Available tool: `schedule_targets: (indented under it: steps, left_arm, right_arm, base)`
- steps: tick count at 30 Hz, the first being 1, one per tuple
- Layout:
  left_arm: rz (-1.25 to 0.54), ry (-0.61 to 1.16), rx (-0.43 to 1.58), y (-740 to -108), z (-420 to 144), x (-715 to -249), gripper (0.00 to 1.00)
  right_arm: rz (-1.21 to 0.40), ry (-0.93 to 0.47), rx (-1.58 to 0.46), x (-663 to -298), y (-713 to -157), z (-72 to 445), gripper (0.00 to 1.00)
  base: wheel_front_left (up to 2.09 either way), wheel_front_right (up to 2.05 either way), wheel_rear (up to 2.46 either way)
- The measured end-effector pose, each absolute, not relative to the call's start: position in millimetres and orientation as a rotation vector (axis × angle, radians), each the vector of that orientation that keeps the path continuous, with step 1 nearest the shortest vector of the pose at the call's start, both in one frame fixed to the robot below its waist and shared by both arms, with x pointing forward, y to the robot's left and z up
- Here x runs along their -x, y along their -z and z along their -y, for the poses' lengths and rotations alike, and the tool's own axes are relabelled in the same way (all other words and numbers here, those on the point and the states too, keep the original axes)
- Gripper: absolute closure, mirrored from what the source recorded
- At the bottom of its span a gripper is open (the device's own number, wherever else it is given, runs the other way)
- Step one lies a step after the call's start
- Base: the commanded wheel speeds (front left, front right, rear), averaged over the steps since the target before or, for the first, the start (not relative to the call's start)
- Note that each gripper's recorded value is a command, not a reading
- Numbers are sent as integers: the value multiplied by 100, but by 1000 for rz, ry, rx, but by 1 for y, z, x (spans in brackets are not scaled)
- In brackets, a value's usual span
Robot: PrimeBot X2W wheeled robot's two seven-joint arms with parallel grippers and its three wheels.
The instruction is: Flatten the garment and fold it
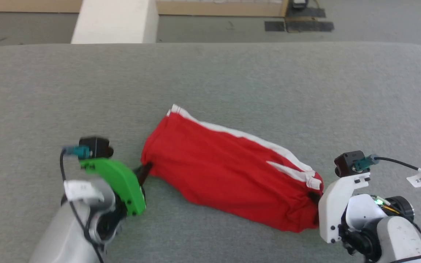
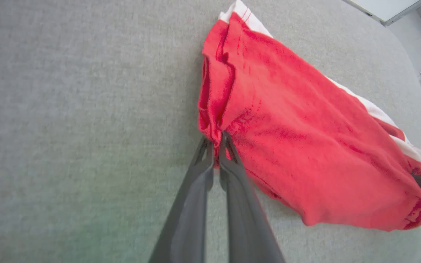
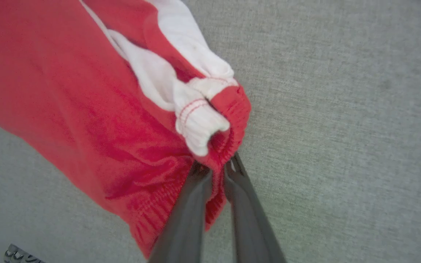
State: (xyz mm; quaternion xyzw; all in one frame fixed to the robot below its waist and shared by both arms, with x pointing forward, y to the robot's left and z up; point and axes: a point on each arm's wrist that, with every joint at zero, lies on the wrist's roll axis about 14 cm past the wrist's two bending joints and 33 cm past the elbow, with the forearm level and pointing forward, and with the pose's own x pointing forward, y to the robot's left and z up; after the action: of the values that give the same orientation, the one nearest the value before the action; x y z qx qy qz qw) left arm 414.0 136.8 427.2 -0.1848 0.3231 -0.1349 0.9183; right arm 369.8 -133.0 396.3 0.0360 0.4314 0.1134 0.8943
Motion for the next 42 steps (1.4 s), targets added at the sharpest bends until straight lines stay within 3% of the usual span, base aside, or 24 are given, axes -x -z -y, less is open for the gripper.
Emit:
schedule_targets:
  steps: [16,25,26,27,28,37,42]
  left_arm:
    - [-649,120,604,-427,-155,-333,100]
    - [-785,147,635,-403,-129,-303,100]
    - [-800,141,632,-400,-129,-301,71]
    - [-805,137,632,-398,-130,-300,1]
    - [-808,133,633,-398,-130,-300,0]
    - [-728,77,579,-421,-163,-311,0]
    - [-482,1,466,-468,-205,-337,0]
  right_arm:
    - [-979,-386,183,-395,-419,134,100]
    - [-1068,-414,277,-400,-399,133,100]
    - [-1063,-415,273,-401,-398,132,89]
    - [-1057,-416,267,-402,-398,131,49]
    - [-1046,-416,260,-403,-398,130,0]
    - [-863,-381,125,-414,-428,132,0]
    - [-742,-294,-20,-405,-445,144,0]
  base:
    - [0,0,0]
    - [0,0,0]
    - [0,0,0]
    - [0,0,0]
    - [0,0,0]
    - [0,0,0]
    - [0,0,0]
